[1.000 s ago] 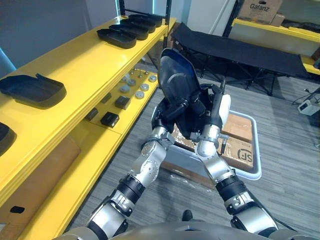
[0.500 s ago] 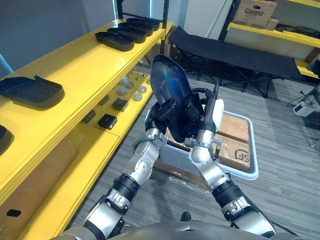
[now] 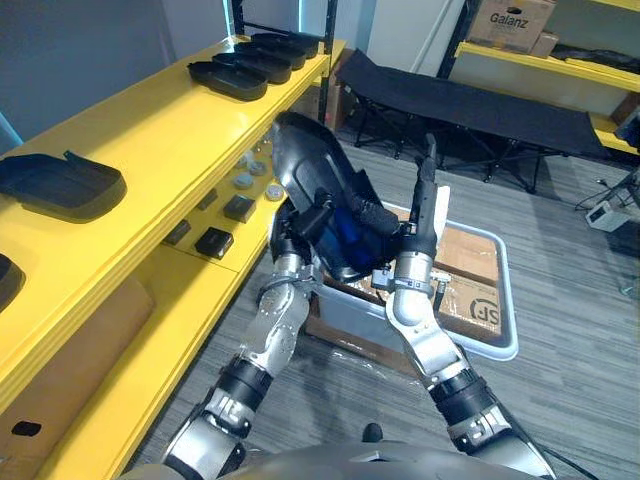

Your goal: Walk over and take three plastic housings, then place them on the shelf

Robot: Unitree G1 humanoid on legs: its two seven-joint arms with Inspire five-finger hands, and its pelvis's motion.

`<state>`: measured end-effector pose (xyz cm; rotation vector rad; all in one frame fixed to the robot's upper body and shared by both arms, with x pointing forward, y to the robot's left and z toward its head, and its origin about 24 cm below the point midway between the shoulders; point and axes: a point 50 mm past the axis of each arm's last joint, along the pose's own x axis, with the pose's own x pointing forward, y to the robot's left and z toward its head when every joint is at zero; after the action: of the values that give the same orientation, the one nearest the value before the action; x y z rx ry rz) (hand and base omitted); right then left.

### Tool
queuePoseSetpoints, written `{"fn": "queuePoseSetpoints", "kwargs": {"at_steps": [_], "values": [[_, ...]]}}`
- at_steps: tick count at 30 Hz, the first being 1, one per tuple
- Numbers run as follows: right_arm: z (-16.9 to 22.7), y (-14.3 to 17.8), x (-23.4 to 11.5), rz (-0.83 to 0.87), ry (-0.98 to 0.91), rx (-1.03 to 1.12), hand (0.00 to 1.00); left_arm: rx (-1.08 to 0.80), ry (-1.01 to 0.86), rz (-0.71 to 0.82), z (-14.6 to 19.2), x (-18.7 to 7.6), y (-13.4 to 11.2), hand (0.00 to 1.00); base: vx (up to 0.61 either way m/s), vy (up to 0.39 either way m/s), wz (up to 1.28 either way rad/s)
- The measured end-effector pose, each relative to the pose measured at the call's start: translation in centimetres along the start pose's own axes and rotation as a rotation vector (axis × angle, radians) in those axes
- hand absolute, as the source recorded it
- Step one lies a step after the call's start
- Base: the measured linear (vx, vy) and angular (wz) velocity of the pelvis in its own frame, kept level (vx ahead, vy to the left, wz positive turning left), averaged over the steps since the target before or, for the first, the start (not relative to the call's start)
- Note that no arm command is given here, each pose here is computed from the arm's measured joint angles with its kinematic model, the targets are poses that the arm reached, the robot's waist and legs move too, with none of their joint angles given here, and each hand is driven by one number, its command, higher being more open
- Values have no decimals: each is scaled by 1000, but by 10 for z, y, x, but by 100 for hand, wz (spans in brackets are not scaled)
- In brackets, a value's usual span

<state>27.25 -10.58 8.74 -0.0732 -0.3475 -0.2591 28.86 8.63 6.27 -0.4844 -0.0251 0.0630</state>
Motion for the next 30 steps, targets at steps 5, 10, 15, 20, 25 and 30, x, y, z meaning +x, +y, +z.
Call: {"fn": "queuePoseSetpoints", "kwargs": {"at_steps": [5,10,15,20,25,30], "values": [[-12,-15,-7,50,104,71,100,166,-152,153,17,-1,21,0,0,0,0],[-17,-54,-19,-37,144,391,100,284,-251,531,29,-19,83,0,0,0,0],[-19,-91,-31,-61,99,417,100,353,-291,741,36,-46,133,0,0,0,0],[-41,-95,-53,58,273,362,100,363,-323,717,39,-57,138,0,0,0,0],[-59,-94,-68,112,406,339,100,354,-392,601,51,-67,126,0,5,1,4],[-71,-90,-70,178,477,254,100,374,-469,465,73,-85,115,0,17,1,41]]}}
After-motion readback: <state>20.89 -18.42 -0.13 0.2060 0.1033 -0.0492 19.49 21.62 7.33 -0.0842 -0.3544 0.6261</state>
